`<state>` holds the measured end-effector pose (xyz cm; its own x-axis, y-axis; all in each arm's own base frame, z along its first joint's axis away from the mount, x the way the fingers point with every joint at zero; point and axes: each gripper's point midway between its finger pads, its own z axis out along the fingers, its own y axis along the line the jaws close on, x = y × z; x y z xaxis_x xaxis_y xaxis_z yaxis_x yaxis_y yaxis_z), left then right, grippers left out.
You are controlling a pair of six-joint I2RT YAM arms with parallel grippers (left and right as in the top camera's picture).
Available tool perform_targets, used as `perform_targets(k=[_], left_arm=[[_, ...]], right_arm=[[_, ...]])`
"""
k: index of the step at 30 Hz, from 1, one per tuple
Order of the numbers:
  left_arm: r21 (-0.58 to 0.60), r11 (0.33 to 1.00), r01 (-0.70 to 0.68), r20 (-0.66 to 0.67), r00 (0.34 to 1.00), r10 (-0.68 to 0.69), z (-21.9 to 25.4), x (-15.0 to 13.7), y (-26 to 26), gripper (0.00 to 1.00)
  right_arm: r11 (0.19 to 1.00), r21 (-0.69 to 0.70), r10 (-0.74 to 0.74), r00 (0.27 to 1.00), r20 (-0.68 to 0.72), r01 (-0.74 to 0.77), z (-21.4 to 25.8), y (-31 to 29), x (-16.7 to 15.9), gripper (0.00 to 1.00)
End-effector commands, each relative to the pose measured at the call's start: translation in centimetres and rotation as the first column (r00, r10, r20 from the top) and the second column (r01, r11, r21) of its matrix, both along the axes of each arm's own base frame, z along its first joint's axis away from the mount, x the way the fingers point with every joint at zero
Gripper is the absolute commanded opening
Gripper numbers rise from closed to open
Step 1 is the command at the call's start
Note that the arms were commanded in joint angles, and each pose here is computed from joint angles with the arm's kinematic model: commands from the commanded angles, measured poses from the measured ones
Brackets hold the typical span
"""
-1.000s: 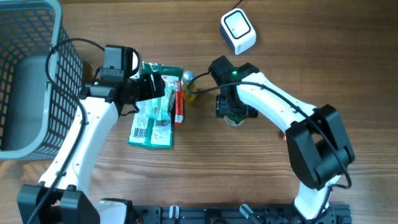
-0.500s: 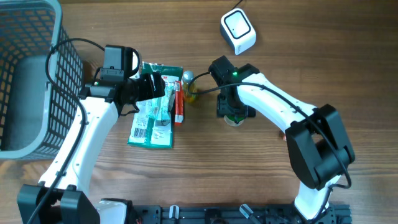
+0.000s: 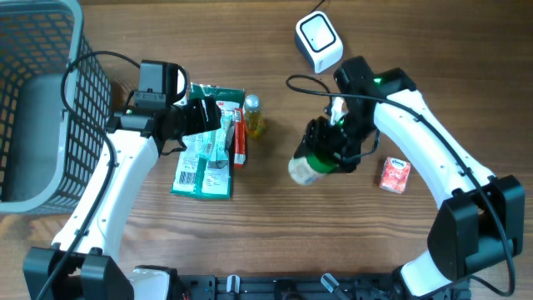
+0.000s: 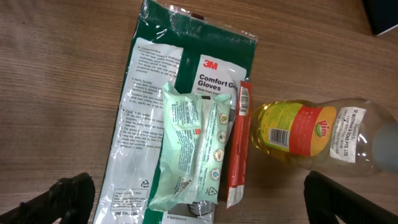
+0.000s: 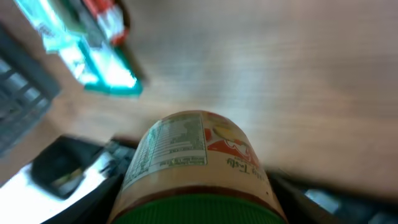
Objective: Scan the item barcode
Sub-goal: 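Lift the green-capped jar with the right gripper and raise it up, then hold the jar up to the white scanner with the right gripper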
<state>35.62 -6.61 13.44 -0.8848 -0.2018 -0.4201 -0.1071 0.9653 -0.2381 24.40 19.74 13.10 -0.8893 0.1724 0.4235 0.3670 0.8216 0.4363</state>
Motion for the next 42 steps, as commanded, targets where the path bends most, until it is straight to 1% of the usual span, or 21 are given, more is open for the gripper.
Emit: perform_targets(k=[1,6,12,14,16,17,18,19,20,21,22,23,26,29,31,33,35,36,37,40,42], left_arm=[[-0.018,1.0,-0.009,0.011,1.0,0.009,0.5,0.3,-0.1,1.0],[-0.018,1.0,-0.009,0.011,1.0,0.009,0.5,0.3,-0.1,1.0],[-0.018,1.0,-0.009,0.011,1.0,0.009,0.5,0.3,-0.1,1.0],[-0.018,1.0,-0.009,0.011,1.0,0.009,0.5,0.3,-0.1,1.0],[-0.018,1.0,-0.009,0.011,1.0,0.009,0.5,0.3,-0.1,1.0],[-0.018,1.0,-0.009,0.011,1.0,0.009,0.5,0.3,-0.1,1.0],[-0.018,1.0,-0.009,0.011,1.0,0.009,0.5,0.3,-0.1,1.0],[-0.018,1.0,-0.009,0.011,1.0,0.009,0.5,0.3,-0.1,1.0],[-0.017,1.0,-0.009,0.01,1.0,0.009,0.5,0.3,-0.1,1.0],[-0.018,1.0,-0.009,0.011,1.0,0.009,0.5,0.3,-0.1,1.0],[-0.018,1.0,-0.009,0.011,1.0,0.009,0.5,0.3,-0.1,1.0],[-0.018,1.0,-0.009,0.011,1.0,0.009,0.5,0.3,-0.1,1.0],[-0.018,1.0,-0.009,0.011,1.0,0.009,0.5,0.3,-0.1,1.0],[-0.018,1.0,-0.009,0.011,1.0,0.009,0.5,0.3,-0.1,1.0],[-0.017,1.0,-0.009,0.01,1.0,0.009,0.5,0.3,-0.1,1.0],[-0.017,1.0,-0.009,0.01,1.0,0.009,0.5,0.3,-0.1,1.0],[-0.018,1.0,-0.009,0.011,1.0,0.009,0.5,0.3,-0.1,1.0],[-0.017,1.0,-0.009,0.01,1.0,0.009,0.5,0.3,-0.1,1.0],[-0.018,1.0,-0.009,0.011,1.0,0.009,0.5,0.3,-0.1,1.0],[-0.018,1.0,-0.009,0.011,1.0,0.009,0.5,0.3,-0.1,1.0],[-0.018,1.0,-0.009,0.011,1.0,0.009,0.5,0.3,-0.1,1.0]], right_arm=[[0.983,0.118,-0.116,0.972,-0.202,0.142,3.4,2.3,-1.6,0.31],[0.976,0.132,-0.133,0.955,-0.264,0.172,4.0,2.9,-2.2,0.31],[0.979,0.125,-0.129,0.965,-0.228,0.161,3.6,2.9,-1.8,0.32],[0.987,0.068,-0.134,0.983,-0.129,0.144,2.3,2.2,-0.4,0.3],[0.982,-0.114,-0.143,0.986,0.083,0.151,-0.4,-0.4,2.9,0.23],[0.969,-0.184,-0.139,0.978,0.156,0.167,-1.2,-1.6,4.1,0.24],[0.95,-0.246,-0.133,0.963,0.236,0.191,-1.7,-2.7,5.6,0.2],[0.944,-0.276,-0.096,0.952,0.291,0.179,-1.9,-3.3,6.4,0.25],[0.962,-0.256,0.006,0.931,0.364,0.094,-1.7,-3.1,7.5,0.36],[0.977,-0.214,0.092,0.897,0.432,0.003,-1.1,-2.4,8.5,0.36],[0.984,-0.154,0.152,0.852,0.5,-0.086,0.1,-1.4,9.4,0.32],[0.988,-0.123,0.146,0.832,0.536,-0.094,1.4,-1.1,10.2,0.29],[0.99,-0.127,0.133,0.777,0.616,-0.068,5.4,-1.7,12.6,0.27],[0.982,-0.187,0.147,0.665,0.732,-0.011,9.6,-3.1,15.8,0.29],[0.973,-0.228,0.167,0.575,0.801,0.035,10.9,-3.6,18.1,0.29],[0.969,-0.235,0.163,0.508,0.846,0.079,11.0,-3.6,20.4,0.27],[0.965,-0.235,0.154,0.467,0.871,0.12,10.6,-3.6,22.5,0.24],[0.956,-0.25,0.157,0.446,0.881,0.157,10.2,-4.0,23.8,0.12],[0.949,-0.255,0.156,0.423,0.892,0.187,9.8,-4.1,25.1,0.1],[0.942,-0.213,0.107,0.367,0.924,0.261,8.5,-3.9,28.6,0.11],[0.927,-0.183,0.066,0.337,0.939,0.326,7.4,-4.1,30.7,0.16]])
